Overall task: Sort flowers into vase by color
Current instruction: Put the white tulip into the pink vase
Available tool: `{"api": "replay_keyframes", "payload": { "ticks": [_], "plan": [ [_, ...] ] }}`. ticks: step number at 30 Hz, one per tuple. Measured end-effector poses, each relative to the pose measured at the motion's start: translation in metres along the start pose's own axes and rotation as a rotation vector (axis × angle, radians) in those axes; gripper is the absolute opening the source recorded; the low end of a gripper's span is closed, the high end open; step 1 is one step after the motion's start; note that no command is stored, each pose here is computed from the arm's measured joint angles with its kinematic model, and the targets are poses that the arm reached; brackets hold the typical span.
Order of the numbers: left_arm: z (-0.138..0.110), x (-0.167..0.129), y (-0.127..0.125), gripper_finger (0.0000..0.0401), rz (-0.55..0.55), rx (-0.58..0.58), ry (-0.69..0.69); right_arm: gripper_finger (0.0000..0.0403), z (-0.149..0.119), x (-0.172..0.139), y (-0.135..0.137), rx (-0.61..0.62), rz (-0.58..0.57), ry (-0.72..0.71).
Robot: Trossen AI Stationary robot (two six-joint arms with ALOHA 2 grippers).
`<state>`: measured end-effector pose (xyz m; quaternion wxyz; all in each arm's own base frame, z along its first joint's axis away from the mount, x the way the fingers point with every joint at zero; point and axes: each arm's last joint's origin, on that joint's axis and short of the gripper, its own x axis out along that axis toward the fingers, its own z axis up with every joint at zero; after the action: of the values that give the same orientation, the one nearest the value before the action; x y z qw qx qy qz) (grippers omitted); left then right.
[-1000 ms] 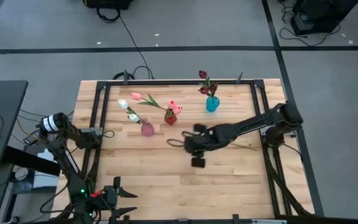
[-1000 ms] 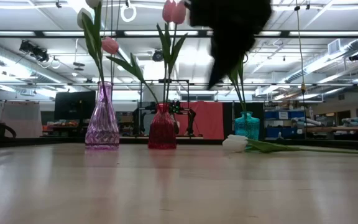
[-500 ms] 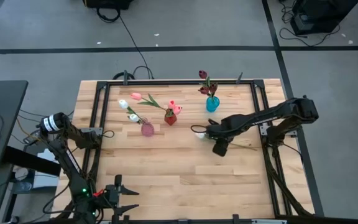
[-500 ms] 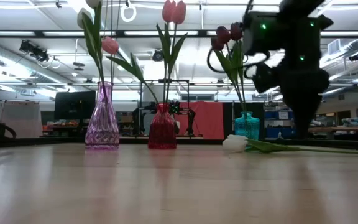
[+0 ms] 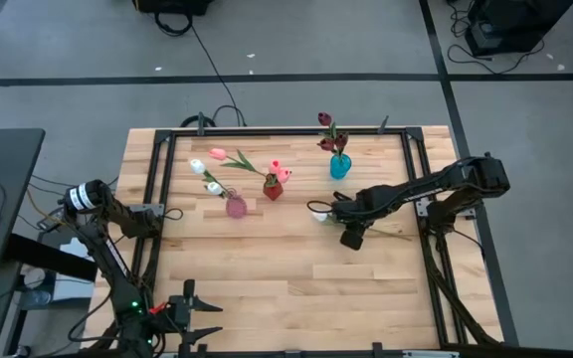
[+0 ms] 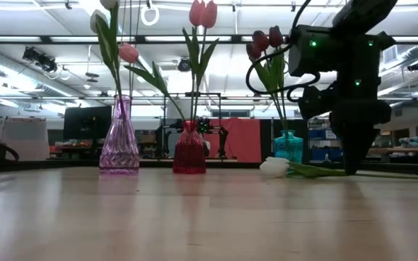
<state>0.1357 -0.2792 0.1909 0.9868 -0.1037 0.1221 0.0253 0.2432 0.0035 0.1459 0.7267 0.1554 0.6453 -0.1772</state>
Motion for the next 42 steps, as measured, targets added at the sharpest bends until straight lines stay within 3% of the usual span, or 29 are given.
{"api": "replay_keyframes", "payload": {
  "ticks": [12,16,22,26,29,32,37,42],
  "plan": [
    [0.000,0.000,0.000,0.0206,0.000,-0.001,0.000,0.0012,-0.007,0.010,-0.003,-0.001,-0.006,-0.010],
    [0.000,0.000,0.000,0.0206,0.001,0.002,0.000,0.0009,0.003,0.005,0.003,-0.015,0.057,-0.043],
    [-0.001,0.000,0.001,0.0206,0.011,0.018,0.001,0.0005,0.035,-0.021,0.036,-0.169,0.310,-0.316],
    [-0.001,0.000,0.001,0.0206,0.016,0.015,-0.007,0.0004,0.056,-0.046,0.061,-0.331,0.487,-0.667],
    [-0.001,0.000,0.001,0.0206,0.015,0.014,-0.008,0.0004,0.066,-0.061,0.076,-0.416,0.546,-0.928],
    [0.000,0.000,0.001,0.0206,0.016,0.014,-0.010,0.0005,0.072,-0.072,0.090,-0.500,0.534,-1.180],
    [-0.001,0.000,0.002,0.0206,0.025,0.020,-0.015,0.0005,0.080,-0.071,0.116,-0.619,0.410,-1.443],
    [-0.001,0.000,0.002,0.0206,0.028,0.029,-0.013,0.0005,0.104,-0.080,0.139,-0.533,0.179,-1.634]
  ]
}}
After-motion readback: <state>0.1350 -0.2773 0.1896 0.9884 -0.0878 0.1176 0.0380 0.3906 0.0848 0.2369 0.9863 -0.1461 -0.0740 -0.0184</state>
